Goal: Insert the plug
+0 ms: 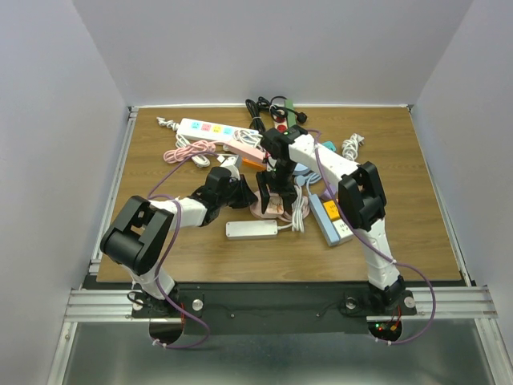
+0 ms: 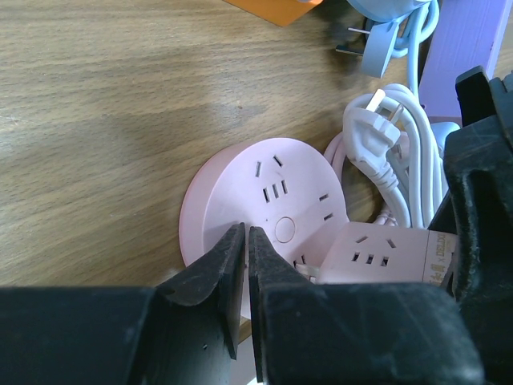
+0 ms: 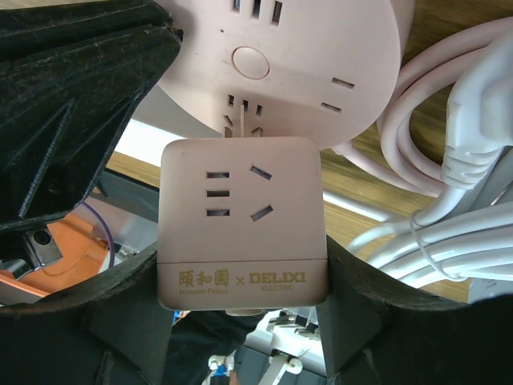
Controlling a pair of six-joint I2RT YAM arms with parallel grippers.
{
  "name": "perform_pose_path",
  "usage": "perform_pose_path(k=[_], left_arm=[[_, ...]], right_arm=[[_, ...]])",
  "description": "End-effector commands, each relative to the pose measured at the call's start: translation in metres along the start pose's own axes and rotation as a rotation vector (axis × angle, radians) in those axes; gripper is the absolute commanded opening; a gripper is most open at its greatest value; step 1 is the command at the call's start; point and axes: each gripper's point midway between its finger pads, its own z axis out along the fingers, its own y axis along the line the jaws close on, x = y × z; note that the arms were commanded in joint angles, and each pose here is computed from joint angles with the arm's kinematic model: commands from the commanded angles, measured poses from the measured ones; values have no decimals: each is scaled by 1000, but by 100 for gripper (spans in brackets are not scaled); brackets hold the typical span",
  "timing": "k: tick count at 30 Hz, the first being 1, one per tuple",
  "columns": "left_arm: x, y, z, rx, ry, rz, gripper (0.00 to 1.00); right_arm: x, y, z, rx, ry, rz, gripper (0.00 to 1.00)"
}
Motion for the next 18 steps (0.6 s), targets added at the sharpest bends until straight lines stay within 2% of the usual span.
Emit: perform_pose_path(k=[1, 18], left_arm=[[6, 2, 4, -8, 28, 22, 19], [7, 0, 4, 8, 28, 23, 19]], right_arm=[[-1, -7, 1, 40, 5, 20, 2], [-20, -9, 8, 116, -53, 72, 2]])
